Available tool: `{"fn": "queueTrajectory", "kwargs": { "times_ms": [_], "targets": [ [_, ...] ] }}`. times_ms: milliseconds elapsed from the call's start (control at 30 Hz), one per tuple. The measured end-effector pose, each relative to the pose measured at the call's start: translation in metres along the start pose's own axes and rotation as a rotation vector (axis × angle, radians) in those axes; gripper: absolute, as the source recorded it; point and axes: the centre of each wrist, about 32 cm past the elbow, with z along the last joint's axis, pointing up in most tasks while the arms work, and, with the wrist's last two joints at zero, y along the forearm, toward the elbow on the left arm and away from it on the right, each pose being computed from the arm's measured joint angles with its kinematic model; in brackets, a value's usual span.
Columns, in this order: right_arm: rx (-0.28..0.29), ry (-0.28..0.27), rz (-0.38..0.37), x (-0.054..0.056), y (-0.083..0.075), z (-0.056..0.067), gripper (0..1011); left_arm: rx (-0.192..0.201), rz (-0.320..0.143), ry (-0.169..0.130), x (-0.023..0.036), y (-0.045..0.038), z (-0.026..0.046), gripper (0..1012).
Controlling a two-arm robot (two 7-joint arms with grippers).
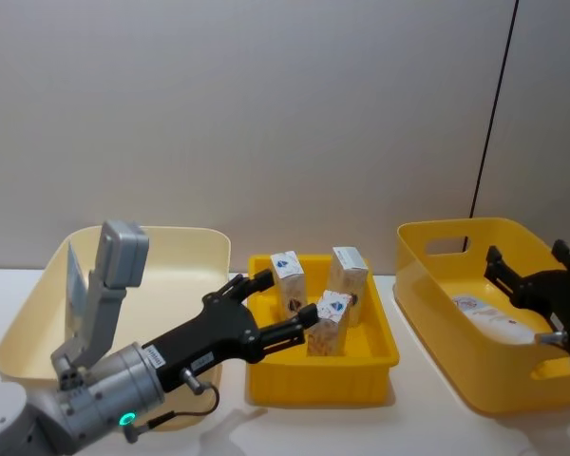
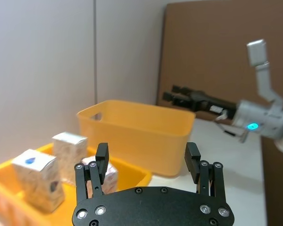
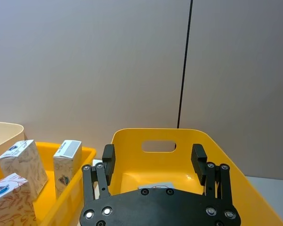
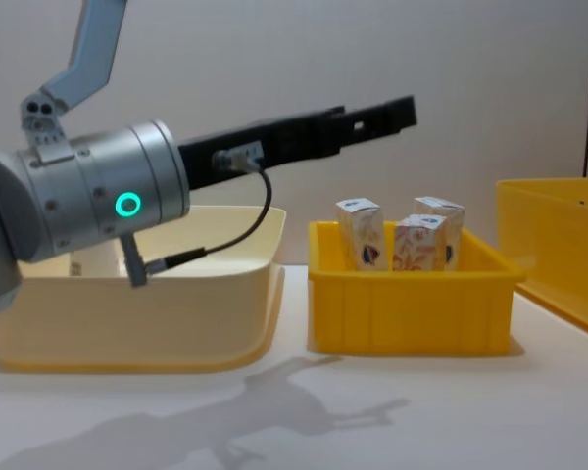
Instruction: Bimanual collaborative sorting of washing and personal care products
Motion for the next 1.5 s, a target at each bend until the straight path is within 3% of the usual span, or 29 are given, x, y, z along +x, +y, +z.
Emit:
{"fn": "queueTrajectory", "kwargs": {
  "times_ms": [233,700,1133,1500],
  "targets": [
    [-0.004,0.0,0.02,-0.008,-0.006,-0.005,1001,0.039,0.085,-0.044,-0.0078,0.0072,-0.0055,1003],
    [-0.02,0.012,0.126,-0.047,-0.041,-0.027,1001,0.102,0.249,-0.143,-0.0239,0.0212,-0.015,1003],
    [-0.031,0.043,0.216,-0.08,-0.075,-0.041,1001,0.146,0.406,-0.253,-0.0413,0.0349,-0.0231,1003],
    [-0.033,0.049,0.229,-0.084,-0.081,-0.043,1001,0.166,0.522,-0.343,-0.0552,0.0451,-0.0285,1003]
  ]
}}
